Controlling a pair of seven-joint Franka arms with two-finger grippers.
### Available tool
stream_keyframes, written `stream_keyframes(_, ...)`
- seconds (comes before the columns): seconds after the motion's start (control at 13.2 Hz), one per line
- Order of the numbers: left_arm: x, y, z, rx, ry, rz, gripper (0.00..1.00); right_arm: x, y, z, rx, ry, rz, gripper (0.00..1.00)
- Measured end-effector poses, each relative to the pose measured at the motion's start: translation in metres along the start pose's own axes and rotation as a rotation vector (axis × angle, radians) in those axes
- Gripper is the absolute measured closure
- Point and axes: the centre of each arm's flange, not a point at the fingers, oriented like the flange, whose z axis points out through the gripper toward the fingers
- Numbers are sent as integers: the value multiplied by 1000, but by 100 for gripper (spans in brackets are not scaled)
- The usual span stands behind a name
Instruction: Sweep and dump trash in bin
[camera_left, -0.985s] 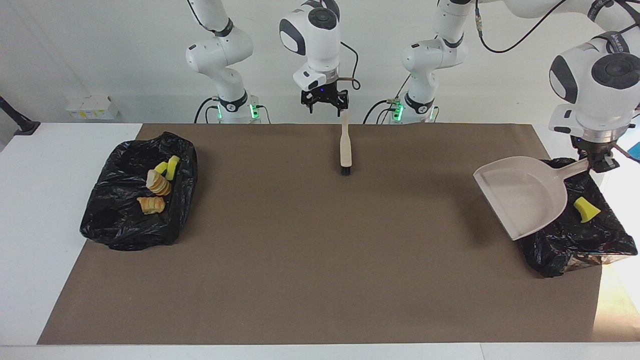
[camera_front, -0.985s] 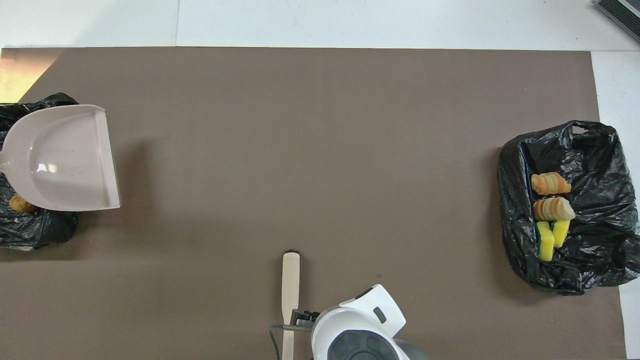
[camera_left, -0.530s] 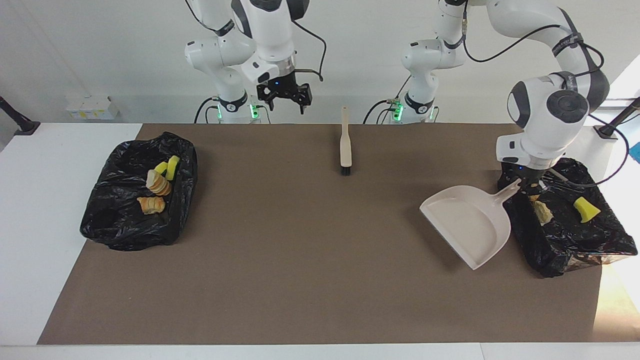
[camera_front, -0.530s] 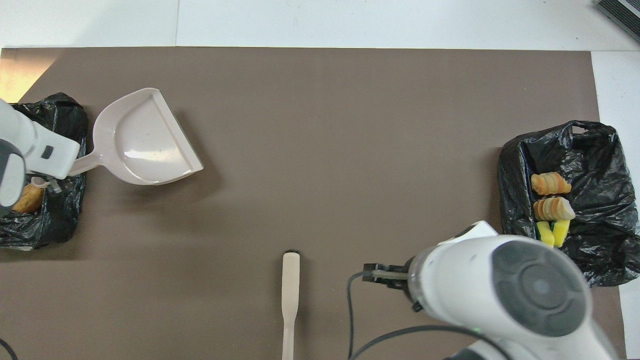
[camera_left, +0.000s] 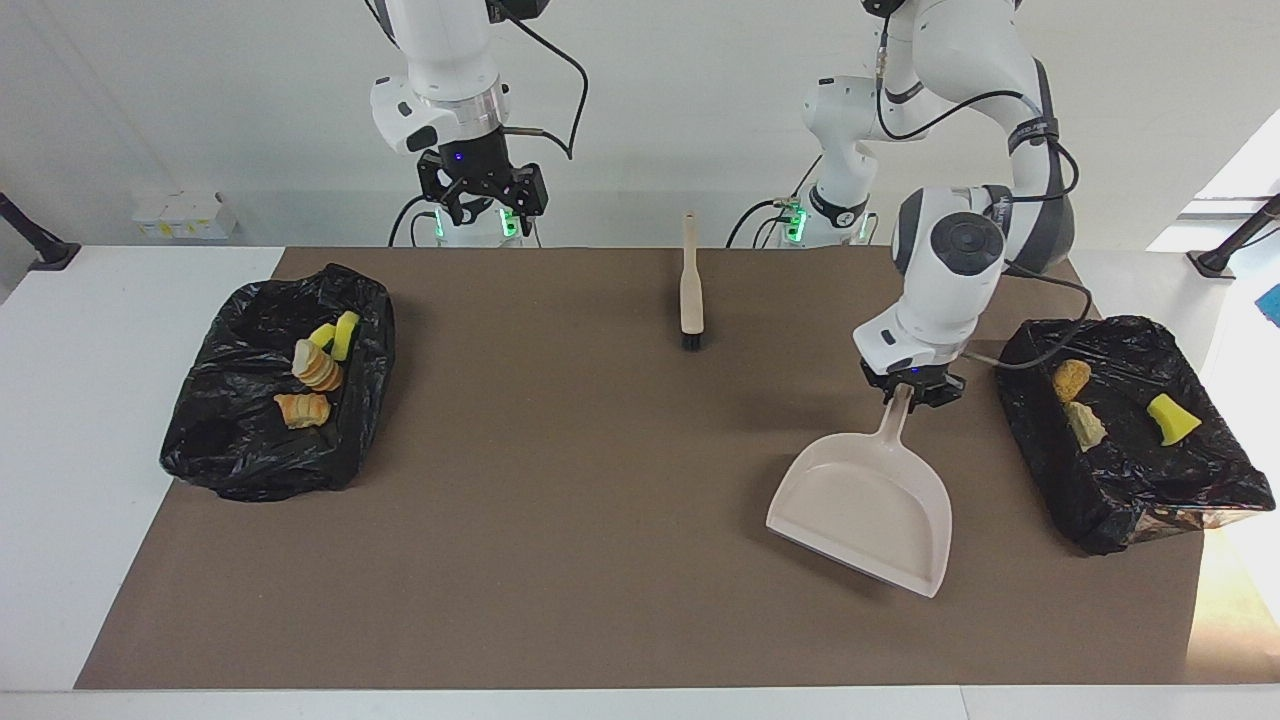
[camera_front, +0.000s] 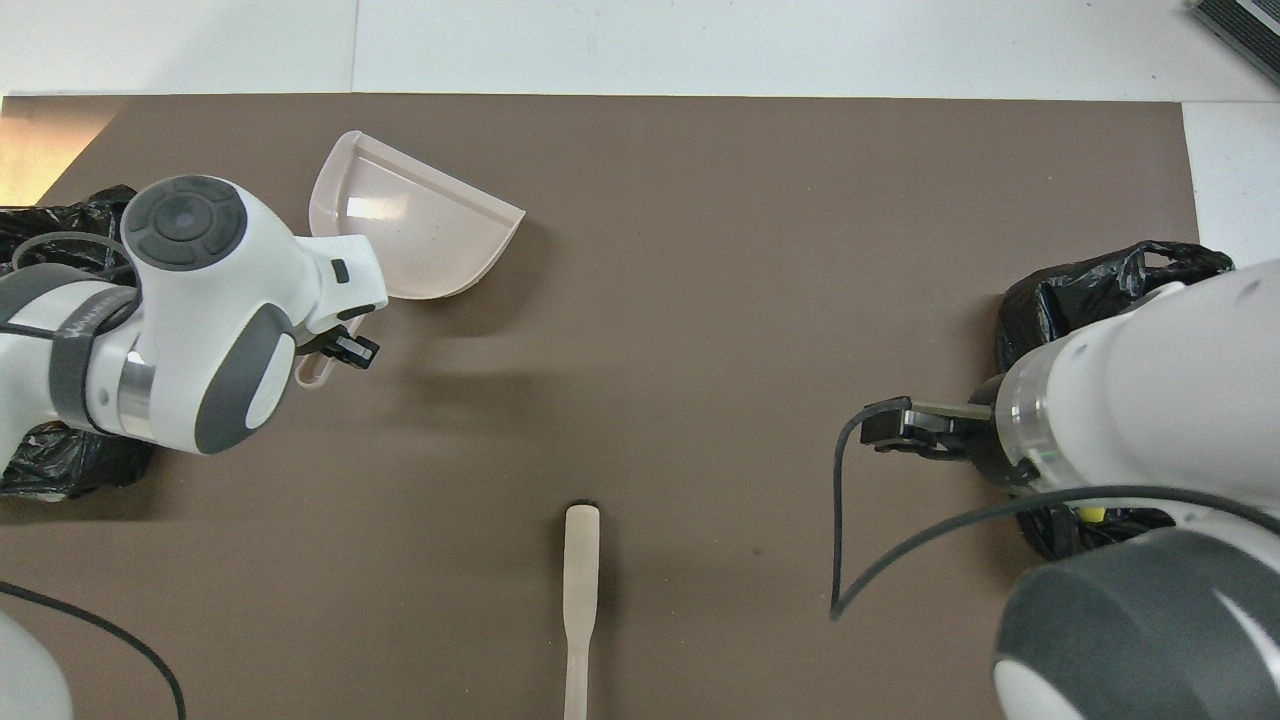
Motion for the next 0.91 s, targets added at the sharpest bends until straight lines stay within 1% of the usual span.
stream_keyframes(0.15, 8, 46, -5, -32, 12, -108, 68, 24, 19, -10, 9, -19, -24, 0)
stream_keyframes(0.3, 14, 87, -12, -83, 40, -150, 68, 37, 28, -12, 17, -25, -47, 0)
stream_keyframes(0.53, 21, 146, -19, -142, 87, -172, 68, 39, 27, -12, 18, -28, -52, 0)
stream_keyframes(0.68, 26, 180, -8, -156, 102, -224, 68, 39, 27, -13, 18, -27, -52, 0)
stream_keyframes(0.91, 33, 199, 0, -173, 125, -332, 68, 38, 27, -14, 18, -28, -52, 0)
